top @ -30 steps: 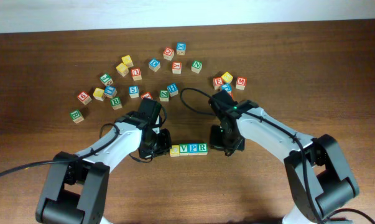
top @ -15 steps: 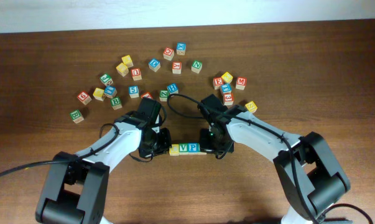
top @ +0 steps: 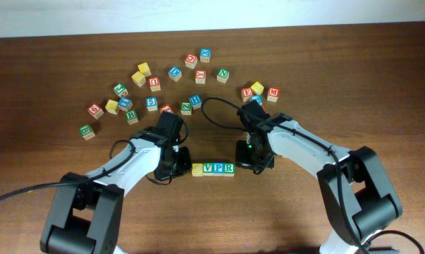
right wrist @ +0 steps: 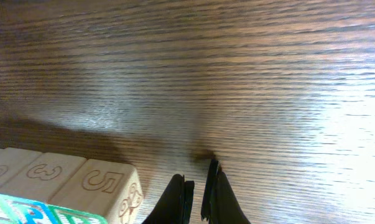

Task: Spell out CVPR

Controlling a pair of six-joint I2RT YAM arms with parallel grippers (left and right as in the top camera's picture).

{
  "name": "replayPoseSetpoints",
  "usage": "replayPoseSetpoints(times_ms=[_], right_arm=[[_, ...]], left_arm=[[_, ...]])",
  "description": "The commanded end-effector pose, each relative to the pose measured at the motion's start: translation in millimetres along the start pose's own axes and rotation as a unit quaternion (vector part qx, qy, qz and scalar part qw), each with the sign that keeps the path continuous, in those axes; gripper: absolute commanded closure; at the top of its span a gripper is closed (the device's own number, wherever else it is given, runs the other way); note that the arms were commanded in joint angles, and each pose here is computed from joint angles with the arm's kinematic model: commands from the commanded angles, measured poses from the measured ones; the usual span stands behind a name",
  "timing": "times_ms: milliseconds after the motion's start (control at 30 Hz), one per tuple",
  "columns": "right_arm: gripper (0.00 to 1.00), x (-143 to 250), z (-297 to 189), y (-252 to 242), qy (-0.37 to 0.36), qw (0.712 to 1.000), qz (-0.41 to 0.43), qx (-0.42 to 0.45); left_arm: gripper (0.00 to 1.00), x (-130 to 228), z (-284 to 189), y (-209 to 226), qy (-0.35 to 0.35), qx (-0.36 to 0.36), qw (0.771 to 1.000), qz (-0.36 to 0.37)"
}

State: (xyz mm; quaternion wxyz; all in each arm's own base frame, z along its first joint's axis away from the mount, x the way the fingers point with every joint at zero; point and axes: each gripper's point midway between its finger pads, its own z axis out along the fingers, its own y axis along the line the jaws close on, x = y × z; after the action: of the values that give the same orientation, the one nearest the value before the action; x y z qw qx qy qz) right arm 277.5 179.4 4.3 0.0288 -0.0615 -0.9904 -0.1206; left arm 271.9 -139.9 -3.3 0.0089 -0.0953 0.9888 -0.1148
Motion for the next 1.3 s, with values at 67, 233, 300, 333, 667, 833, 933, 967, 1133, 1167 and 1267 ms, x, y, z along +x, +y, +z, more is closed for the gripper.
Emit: replayPoseSetpoints(times_ms=[67, 233, 300, 333, 667, 833, 933, 967, 1133, 1167, 1267], right_arm=[[0.96, -9.6, -36.0, -6.1, -0.016, 0.999, -0.008, 0.045], [0.96, 4.3, -145.2, 6.7, -0.106, 0.994, -0.025, 0.020], [0.90, 31.3, -189.1, 3.7, -0.150, 0.988, -0.039, 0.001], [0.82, 49.3, -209.5, -0.5, -0.173, 0.984, -0.049, -0.003], [0.02, 134.4, -252.4, -12.8, -0.242, 0.963, -0.110, -0.049], [0.02, 132.5, -249.1, -11.7, -0.236, 0.965, -0.110, -0.043], [0.02, 129.7, -244.1, -10.2, -0.227, 0.967, -0.109, -0.034], [0.02, 128.8, -242.2, -9.6, -0.224, 0.968, -0.109, -0.031], [0.02, 119.5, -234.2, -14.1, -0.218, 0.971, -0.097, -0.012], [0.02, 115.3, -235.8, -17.4, -0.228, 0.969, -0.091, -0.015], [0.02, 101.8, -238.0, -21.5, -0.265, 0.954, -0.121, -0.070]], left_arm=[[1.00, -11.0, -23.5, 24.4, -0.044, -0.077, 0.996, -0.002], [1.00, -24.3, -129.8, 16.9, -0.173, -0.043, 0.984, -0.007], [0.98, -18.7, -168.5, 13.6, -0.229, -0.014, 0.973, -0.003], [0.87, -14.4, -187.2, 16.2, -0.258, -0.008, 0.966, -0.003], [0.01, 3.0, -217.5, 21.5, -0.295, 0.011, 0.955, -0.002], [0.01, 3.1, -217.5, 21.6, -0.295, 0.011, 0.955, -0.002], [0.01, 3.2, -217.2, 21.8, -0.294, 0.011, 0.956, -0.002], [0.01, 3.3, -217.1, 21.8, -0.294, 0.011, 0.956, -0.002], [0.01, 3.6, -216.9, 22.1, -0.293, 0.010, 0.956, -0.002], [0.01, 3.6, -216.9, 22.1, -0.293, 0.010, 0.956, -0.002], [0.01, 3.6, -216.9, 22.1, -0.293, 0.010, 0.956, -0.002]])
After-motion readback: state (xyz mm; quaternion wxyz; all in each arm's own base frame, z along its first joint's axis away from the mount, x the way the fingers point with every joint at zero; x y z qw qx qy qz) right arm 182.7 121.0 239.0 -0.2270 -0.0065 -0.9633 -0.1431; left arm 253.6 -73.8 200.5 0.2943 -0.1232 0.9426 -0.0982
